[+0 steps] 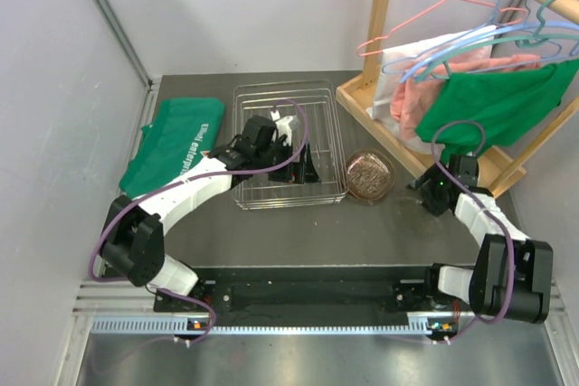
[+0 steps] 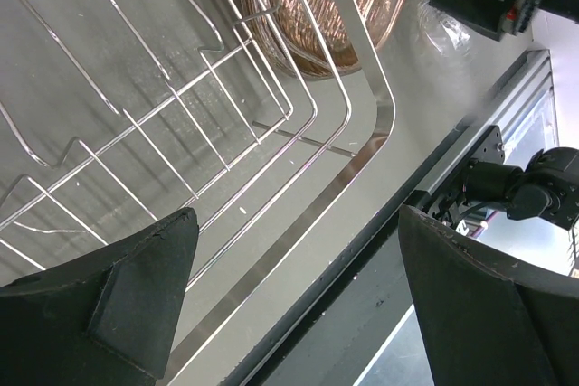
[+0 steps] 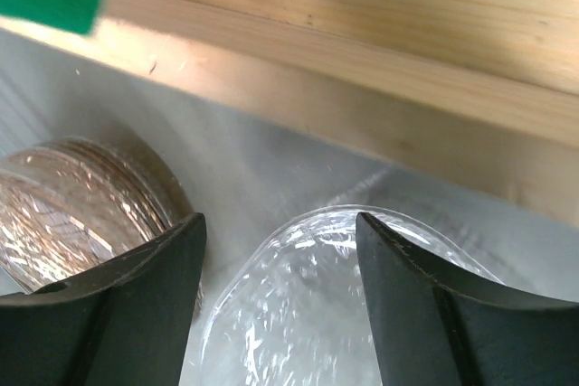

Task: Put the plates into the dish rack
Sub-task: Insert the plate into the dish rack.

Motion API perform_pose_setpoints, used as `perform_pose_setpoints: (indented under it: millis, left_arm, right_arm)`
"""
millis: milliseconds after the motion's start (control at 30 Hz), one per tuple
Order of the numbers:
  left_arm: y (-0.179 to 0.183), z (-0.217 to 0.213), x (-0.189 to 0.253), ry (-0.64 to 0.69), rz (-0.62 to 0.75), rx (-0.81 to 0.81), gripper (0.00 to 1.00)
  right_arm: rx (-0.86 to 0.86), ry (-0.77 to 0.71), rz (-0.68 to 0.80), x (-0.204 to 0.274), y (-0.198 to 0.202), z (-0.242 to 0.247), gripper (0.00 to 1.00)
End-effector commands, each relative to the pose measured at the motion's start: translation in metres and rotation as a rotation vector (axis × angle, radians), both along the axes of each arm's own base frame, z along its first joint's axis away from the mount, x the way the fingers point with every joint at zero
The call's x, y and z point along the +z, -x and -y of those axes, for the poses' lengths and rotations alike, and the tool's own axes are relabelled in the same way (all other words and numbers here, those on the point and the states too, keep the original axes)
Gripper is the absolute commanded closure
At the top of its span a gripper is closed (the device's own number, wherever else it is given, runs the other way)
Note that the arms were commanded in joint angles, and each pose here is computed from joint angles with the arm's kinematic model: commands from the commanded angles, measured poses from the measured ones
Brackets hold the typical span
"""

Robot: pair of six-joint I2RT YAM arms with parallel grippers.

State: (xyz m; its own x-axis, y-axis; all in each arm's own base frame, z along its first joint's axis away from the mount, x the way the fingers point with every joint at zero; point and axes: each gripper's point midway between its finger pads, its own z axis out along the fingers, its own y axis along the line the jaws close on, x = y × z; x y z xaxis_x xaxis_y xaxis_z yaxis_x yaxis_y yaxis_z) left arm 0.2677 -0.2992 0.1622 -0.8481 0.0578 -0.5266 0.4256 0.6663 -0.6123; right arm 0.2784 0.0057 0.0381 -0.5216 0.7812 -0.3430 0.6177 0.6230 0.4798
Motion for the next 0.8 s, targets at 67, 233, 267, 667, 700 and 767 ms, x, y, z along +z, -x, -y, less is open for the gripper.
perform_pose_setpoints:
  millis: [67,233,267,667,700,767]
  left_arm:
    - [-0.006,0.004,0.017,0.04,0.037,0.008,0.04]
    - [-0.006,0.003,0.017,0.038,0.038,0.01,0.05]
    - [-0.006,0.003,0.017,0.038,0.04,0.012,0.05]
    - [-0.003,-0.006,0.018,0.008,0.073,0.016,0.04]
    - [-0.003,-0.007,0.017,0.005,0.074,0.015,0.04]
    - [-0.002,-0.007,0.016,0.0,0.076,0.004,0.04]
  right_arm:
    - [0.023,0.104,0.099,0.038,-0.007,0.014,0.32]
    - [0.036,0.097,0.101,0.047,0.0,0.011,0.31]
    - [0.034,0.111,0.11,0.054,0.002,0.012,0.31]
    - [-0.195,0.228,-0.186,0.049,0.084,0.049,0.18]
    - [-0.197,0.195,-0.196,0.039,0.087,0.045,0.18]
    - [-0.169,0.117,-0.216,0.032,0.089,0.031,0.19]
